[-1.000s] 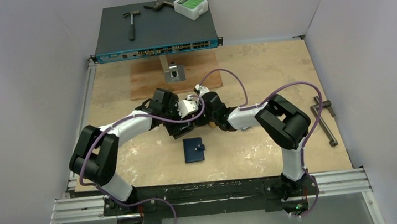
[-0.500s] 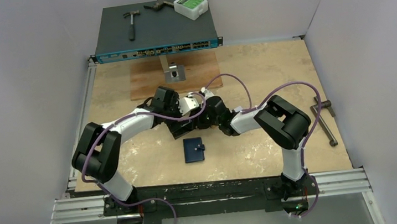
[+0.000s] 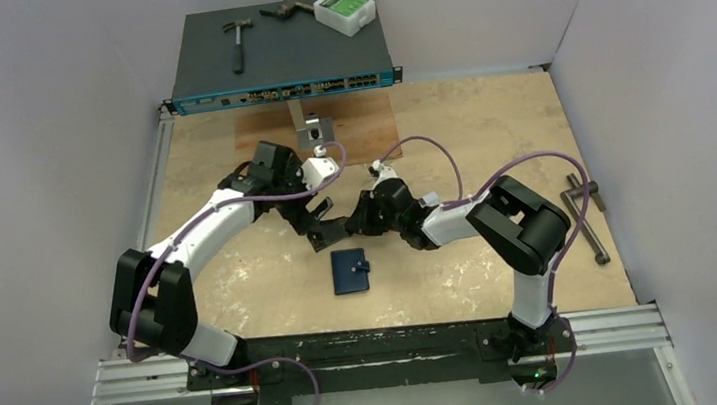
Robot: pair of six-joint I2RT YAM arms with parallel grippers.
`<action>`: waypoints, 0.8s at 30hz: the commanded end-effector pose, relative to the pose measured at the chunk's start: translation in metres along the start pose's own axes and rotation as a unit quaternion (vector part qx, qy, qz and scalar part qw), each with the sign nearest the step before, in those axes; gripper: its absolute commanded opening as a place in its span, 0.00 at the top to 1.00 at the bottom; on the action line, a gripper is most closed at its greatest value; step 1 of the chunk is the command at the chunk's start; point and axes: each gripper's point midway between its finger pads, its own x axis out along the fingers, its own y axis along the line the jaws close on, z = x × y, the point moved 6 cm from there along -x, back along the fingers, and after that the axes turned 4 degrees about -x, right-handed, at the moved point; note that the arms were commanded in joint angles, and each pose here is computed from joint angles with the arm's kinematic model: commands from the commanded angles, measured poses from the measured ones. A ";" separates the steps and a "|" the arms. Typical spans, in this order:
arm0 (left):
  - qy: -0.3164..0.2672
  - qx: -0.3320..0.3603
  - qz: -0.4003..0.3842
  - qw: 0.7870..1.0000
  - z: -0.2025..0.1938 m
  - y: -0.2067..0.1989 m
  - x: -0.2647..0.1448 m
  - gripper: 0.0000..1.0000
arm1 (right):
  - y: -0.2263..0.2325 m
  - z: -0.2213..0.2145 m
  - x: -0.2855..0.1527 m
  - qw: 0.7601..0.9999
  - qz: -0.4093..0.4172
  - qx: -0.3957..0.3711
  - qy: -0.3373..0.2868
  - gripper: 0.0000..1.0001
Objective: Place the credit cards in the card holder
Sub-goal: Pick up the credit card from the center of the board.
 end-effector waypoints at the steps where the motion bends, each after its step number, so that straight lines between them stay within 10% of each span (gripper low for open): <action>1: 0.011 -0.099 -0.049 0.994 -0.001 -0.011 -0.011 0.05 | -0.022 -0.008 -0.012 0.998 -0.070 -0.009 0.003 0.90; 24: 0.058 -0.196 0.004 0.979 0.001 0.013 0.031 0.16 | -0.018 -0.004 -0.020 0.998 -0.044 0.045 -0.020 0.52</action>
